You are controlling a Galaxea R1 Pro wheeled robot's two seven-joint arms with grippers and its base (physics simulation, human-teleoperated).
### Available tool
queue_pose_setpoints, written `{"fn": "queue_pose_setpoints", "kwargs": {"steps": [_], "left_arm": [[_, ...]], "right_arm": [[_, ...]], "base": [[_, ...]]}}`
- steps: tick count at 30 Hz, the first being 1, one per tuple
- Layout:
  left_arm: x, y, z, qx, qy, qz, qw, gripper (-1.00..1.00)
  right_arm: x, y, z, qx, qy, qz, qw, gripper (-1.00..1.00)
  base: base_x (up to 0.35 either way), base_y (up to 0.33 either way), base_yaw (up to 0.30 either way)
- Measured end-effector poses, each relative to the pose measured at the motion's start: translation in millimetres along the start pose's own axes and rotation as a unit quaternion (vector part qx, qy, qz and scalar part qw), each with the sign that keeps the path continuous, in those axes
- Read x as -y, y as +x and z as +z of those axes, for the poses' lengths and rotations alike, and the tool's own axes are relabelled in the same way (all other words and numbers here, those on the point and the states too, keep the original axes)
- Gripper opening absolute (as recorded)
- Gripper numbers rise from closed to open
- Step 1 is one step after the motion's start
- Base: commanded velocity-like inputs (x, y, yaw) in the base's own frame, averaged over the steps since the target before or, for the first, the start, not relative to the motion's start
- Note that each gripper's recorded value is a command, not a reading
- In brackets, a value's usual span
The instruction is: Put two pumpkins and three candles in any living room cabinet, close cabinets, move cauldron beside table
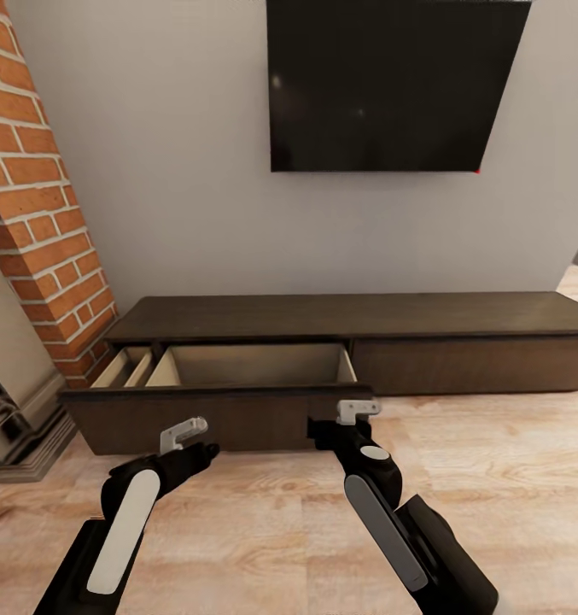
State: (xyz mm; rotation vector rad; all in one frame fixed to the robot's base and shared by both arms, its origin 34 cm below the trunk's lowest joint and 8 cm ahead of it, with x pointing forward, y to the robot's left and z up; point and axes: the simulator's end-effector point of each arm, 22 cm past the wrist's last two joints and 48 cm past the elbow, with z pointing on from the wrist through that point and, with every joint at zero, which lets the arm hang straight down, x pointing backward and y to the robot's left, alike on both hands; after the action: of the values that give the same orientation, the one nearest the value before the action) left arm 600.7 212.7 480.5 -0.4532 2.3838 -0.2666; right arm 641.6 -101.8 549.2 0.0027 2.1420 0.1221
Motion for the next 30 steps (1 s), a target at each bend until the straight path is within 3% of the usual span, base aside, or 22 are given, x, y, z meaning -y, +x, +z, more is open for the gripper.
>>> {"fn": "queue_pose_setpoints", "kwargs": {"steps": [5,12,14,15,16,17,20,22,30], "left_arm": [[-5.3,6.2,4.3,-0.009,-0.007,0.000,0.9999,1.00],[-49.6,61.3,35.9,-0.079,-0.062,0.004,0.9949,1.00],[-78.2,77.5,51.2,-0.076,-0.099,-0.011,0.9921,1.00],[-108.9,107.1,66.7,-0.077,-0.149,0.006,0.9858,1.00],[-130.7,130.3,72.8,-0.086,-0.177,0.011,0.9803,1.00],[-150.1,146.6,79.4,-0.073,-0.198,-0.001,0.9775,1.00],[-165.7,163.5,83.5,-0.061,-0.208,-0.004,0.9763,1.00],[-181.2,184.2,92.0,-0.034,-0.194,0.019,0.9803,1.00],[-196.7,197.1,85.5,-0.035,-0.202,0.027,0.9784,1.00]], "right_arm": [[-0.3,1.8,0.9,-0.002,0.000,0.000,1.0000,1.00],[1.2,12.4,12.3,0.013,0.013,0.006,0.9998,1.00],[2.7,9.5,12.0,0.027,0.019,0.003,0.9995,1.00],[9.8,51.6,20.6,0.002,0.033,0.000,0.9995,1.00],[8.2,76.2,22.1,-0.006,0.036,-0.006,0.9993,1.00],[15.7,107.5,26.6,-0.024,0.049,-0.013,0.9984,1.00],[26.7,131.3,28.4,-0.033,0.065,-0.015,0.9973,1.00],[50.0,172.2,33.4,-0.033,0.094,-0.008,0.9950,1.00],[86.2,215.2,26.5,-0.027,0.137,-0.007,0.9902,1.00]], "base": [[-0.054,0.000,0.000],[-0.006,0.000,0.000],[0.000,0.000,0.000],[0.000,0.000,0.000],[0.000,0.000,0.000],[0.000,0.000,0.000],[0.000,0.000,0.000],[0.000,0.000,0.000],[0.000,0.000,0.000]]}}
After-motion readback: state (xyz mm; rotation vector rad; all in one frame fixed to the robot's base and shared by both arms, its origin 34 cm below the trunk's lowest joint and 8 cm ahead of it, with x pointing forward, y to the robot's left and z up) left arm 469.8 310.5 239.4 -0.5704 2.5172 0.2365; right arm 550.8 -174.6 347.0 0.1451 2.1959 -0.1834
